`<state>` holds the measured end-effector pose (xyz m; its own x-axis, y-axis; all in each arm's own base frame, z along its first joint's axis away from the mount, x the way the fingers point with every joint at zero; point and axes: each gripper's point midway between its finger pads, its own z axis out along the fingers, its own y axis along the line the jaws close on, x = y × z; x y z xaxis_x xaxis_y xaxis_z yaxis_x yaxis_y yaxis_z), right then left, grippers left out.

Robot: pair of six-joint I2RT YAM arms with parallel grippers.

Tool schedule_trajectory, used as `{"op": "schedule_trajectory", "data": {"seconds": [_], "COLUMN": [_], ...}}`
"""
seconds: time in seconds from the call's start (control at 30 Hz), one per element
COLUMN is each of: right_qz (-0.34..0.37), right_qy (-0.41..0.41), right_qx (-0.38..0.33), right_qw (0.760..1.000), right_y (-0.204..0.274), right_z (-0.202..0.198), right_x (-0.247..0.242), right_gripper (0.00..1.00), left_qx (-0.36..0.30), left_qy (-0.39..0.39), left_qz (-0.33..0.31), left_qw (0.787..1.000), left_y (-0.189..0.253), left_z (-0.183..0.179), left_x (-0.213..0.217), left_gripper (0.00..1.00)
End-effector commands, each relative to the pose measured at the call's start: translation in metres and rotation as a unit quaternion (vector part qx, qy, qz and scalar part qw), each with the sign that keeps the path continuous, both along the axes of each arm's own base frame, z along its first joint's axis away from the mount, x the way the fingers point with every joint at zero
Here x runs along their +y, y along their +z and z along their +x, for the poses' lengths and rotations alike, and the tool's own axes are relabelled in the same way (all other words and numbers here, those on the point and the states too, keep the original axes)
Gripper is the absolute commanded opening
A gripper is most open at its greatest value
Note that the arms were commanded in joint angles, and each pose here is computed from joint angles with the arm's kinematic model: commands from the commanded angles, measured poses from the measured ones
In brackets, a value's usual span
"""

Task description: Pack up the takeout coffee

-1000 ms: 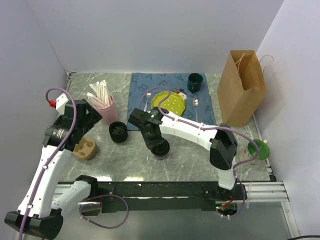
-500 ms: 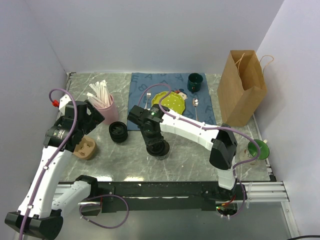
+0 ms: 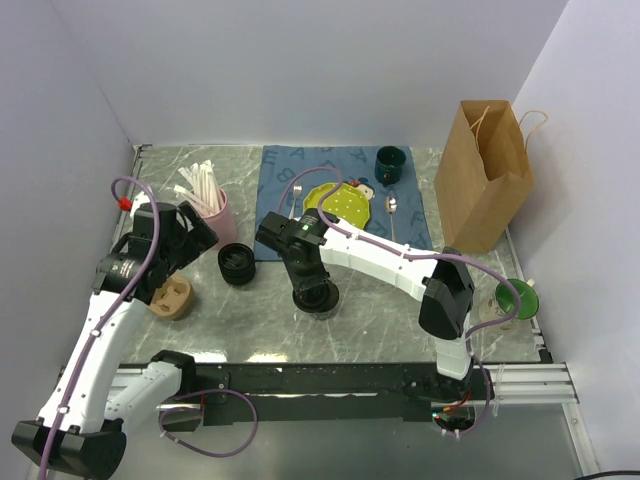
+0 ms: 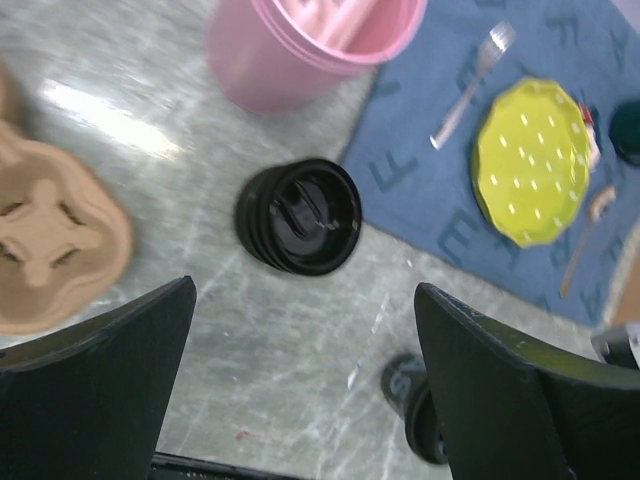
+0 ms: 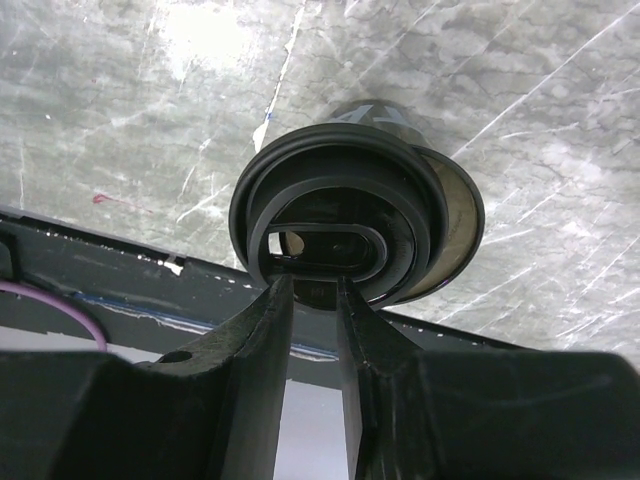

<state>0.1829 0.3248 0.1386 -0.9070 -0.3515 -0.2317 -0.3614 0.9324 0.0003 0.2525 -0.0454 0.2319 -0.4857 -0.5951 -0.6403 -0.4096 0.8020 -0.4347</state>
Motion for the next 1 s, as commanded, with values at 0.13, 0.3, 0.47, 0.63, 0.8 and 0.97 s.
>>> {"op": "schedule_trajectory", "data": {"seconds": [0.13,0.3,0.47,0.63,0.8,0.97], "right_qz": [0.011,0.031,0.052,0.175,0.219,0.225], "right_qy": [-0.020,-0.028,-0.043,-0.010,-0.027,-0.040], "right_qx": [-0.028,-0.041,-0.018,-0.004,0.006,-0.001], "right_qw": [0.999,0.998,0.998,0.985,0.975,0.974], "right_y": [0.028,0.044,0.038,0.046,0.039,0.037], "right_z": [0.005,0.003,-0.004,-0.002,0.002,0.007], "right_x": [-0.018,-0.029,-0.046,-0.037,-0.047,-0.058], "right_gripper": [0.32,0.32,0.34,0.51,0.63,0.64], "left_qx": [-0.016,-0.005,0.014,0.036,0.059,0.082], "left_qy": [-0.140,-0.196,-0.239,-0.304,-0.350,-0.361], "left_qz": [-0.083,-0.130,-0.165,-0.184,-0.173,-0.170], "left_qw": [0.987,0.972,0.957,0.934,0.919,0.913], "left_y": [-0.005,-0.015,-0.026,-0.035,-0.039,-0.049], "left_z": [0.000,-0.005,-0.006,-0.017,-0.021,-0.022], "left_x": [-0.056,-0.081,-0.106,-0.146,-0.181,-0.199], "left_gripper": [0.86,0.75,0.67,0.67,0.65,0.60]}}
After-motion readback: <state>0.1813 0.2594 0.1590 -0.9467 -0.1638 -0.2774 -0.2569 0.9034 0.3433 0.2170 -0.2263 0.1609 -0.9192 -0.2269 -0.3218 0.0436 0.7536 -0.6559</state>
